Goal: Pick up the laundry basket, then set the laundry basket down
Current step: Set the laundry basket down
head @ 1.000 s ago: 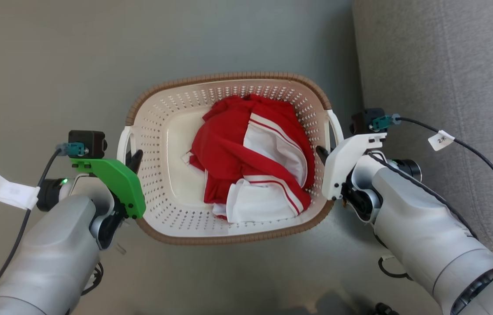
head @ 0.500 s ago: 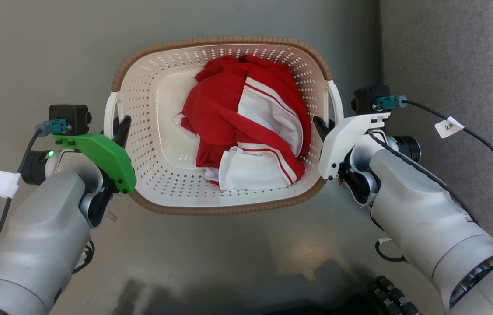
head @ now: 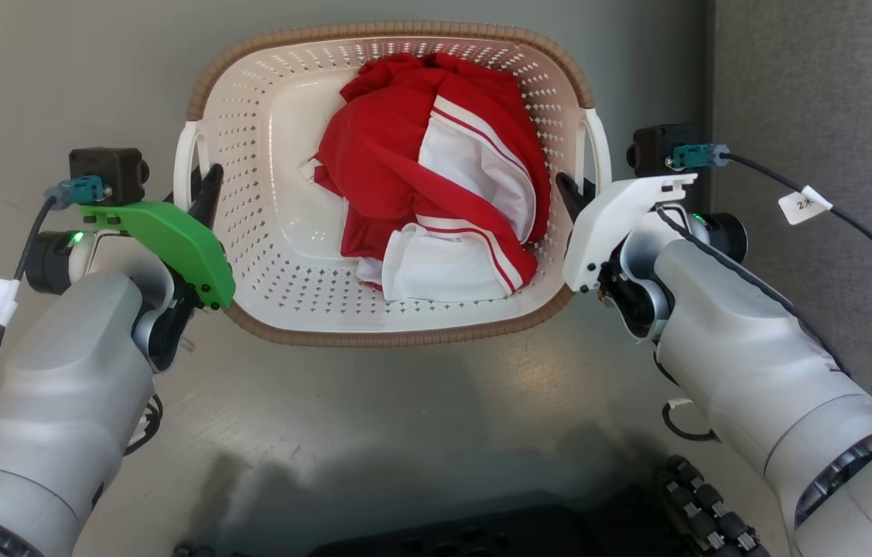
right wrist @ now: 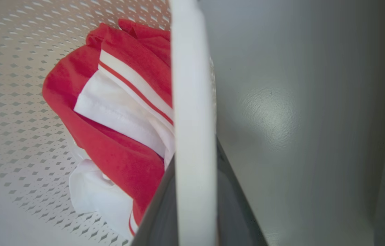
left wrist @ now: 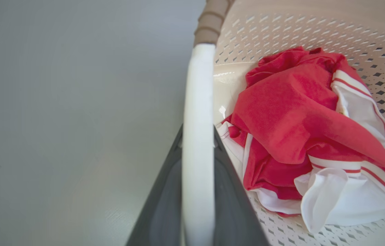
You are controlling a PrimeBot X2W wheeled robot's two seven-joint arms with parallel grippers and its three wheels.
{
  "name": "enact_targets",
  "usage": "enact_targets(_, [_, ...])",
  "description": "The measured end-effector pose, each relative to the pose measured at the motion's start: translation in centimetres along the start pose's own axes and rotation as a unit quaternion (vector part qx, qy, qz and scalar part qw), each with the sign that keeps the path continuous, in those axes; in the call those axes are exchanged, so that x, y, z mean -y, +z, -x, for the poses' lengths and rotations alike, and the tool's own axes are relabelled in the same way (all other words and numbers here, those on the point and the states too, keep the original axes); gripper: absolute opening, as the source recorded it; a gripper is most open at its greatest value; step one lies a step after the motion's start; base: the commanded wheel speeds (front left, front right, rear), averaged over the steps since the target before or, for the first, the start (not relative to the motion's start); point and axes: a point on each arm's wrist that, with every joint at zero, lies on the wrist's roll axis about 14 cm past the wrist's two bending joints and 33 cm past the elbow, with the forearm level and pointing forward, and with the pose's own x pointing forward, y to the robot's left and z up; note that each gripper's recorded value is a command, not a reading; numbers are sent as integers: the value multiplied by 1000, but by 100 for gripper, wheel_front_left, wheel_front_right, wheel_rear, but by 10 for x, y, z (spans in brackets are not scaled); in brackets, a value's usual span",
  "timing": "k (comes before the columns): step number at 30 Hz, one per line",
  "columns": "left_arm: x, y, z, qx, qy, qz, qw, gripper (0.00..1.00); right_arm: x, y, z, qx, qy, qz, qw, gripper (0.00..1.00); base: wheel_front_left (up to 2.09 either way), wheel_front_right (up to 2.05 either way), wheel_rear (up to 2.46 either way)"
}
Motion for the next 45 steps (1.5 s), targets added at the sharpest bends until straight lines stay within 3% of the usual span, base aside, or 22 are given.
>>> enact_targets(25, [-13, -24, -15, -20, 4, 10, 1000, 2, 9, -24, -22, -30, -5, -3, 1000, 0, 0, 0, 0])
enact_targets(26, [-13, -24, -15, -20, 5, 10, 1000, 26, 9, -24, -22, -31, -7, -5, 999, 4, 0, 0, 0])
enact_targets(27, [-13, -24, -15, -20, 4, 10, 1000, 87, 11, -25, -22, -34, -11, -5, 999, 31, 0, 0, 0])
enact_targets(28, [-13, -24, -15, -17, 3, 10, 1000, 100, 12, -26, -22, -37, -13, -6, 999, 85, 0, 0, 0])
enact_targets(29, [-14, -23, -15, -17, 4, 9, 1000, 100, 16, -27, -21, -39, -17, -6, 999, 100, 0, 0, 0])
enact_targets(45, [-8, -10, -7, -6, 0, -6, 1000, 100, 17, -11, -12, -15, -22, 2, 1000, 100, 0, 0, 0])
